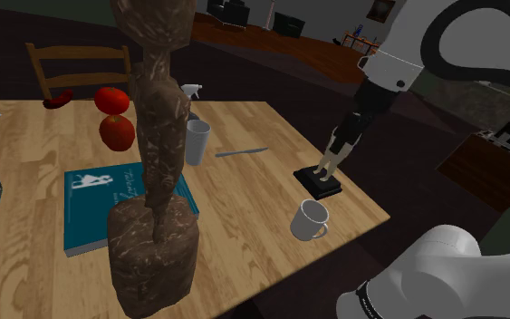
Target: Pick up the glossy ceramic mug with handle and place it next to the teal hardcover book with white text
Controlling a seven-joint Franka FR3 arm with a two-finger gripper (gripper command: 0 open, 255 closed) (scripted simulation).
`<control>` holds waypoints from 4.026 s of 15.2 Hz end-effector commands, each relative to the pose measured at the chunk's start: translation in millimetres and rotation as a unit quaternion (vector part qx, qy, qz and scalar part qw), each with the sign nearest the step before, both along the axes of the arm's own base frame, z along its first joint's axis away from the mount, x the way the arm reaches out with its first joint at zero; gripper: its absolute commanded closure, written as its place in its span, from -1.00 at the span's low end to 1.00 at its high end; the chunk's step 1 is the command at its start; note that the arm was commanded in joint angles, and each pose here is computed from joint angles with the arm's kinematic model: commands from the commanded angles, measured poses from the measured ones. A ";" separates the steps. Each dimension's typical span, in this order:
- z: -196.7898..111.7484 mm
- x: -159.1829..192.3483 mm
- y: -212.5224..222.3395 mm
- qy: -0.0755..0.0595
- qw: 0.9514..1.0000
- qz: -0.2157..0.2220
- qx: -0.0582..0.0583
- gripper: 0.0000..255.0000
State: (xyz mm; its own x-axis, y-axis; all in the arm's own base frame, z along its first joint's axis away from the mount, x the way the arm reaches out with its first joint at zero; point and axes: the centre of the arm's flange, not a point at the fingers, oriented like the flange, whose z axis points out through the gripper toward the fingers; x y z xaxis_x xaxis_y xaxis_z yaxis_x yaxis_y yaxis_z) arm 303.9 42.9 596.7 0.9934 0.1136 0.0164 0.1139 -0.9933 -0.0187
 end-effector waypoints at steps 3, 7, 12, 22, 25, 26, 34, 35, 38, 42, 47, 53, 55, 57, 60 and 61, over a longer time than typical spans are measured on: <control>-25.4 -3.3 -7.1 0.000 1.000 0.001 0.002 -1.00; -76.3 -9.8 -21.1 0.000 1.000 0.003 0.007 -1.00; -140.1 -17.9 -37.9 0.000 1.000 0.006 0.012 -1.00; -228.1 -25.2 -52.0 0.000 1.000 0.009 0.018 -1.00; -241.6 -25.1 -51.2 0.000 1.000 0.009 0.018 -1.00; -241.6 -25.1 -51.2 0.000 1.000 0.008 0.018 -1.00; -241.6 -25.1 -51.2 0.000 1.000 0.009 0.018 1.00; -241.6 -25.1 -51.2 0.000 1.000 0.009 0.018 1.00; -241.6 -25.1 -51.2 0.000 1.000 0.009 0.018 1.00; -241.6 -25.1 -51.2 0.000 1.000 0.009 0.018 1.00; -215.2 -25.1 -51.2 0.000 1.000 0.009 0.018 1.00; -183.6 -25.1 -51.2 0.000 1.000 0.009 0.018 1.00; -173.0 -25.1 -51.2 0.000 1.000 0.009 0.018 1.00; -162.4 -25.1 -51.2 0.000 1.000 0.009 0.018 1.00; -146.6 -25.1 -51.2 0.000 1.000 0.009 0.018 1.00; -141.3 -25.1 -51.2 0.000 1.000 0.009 0.018 1.00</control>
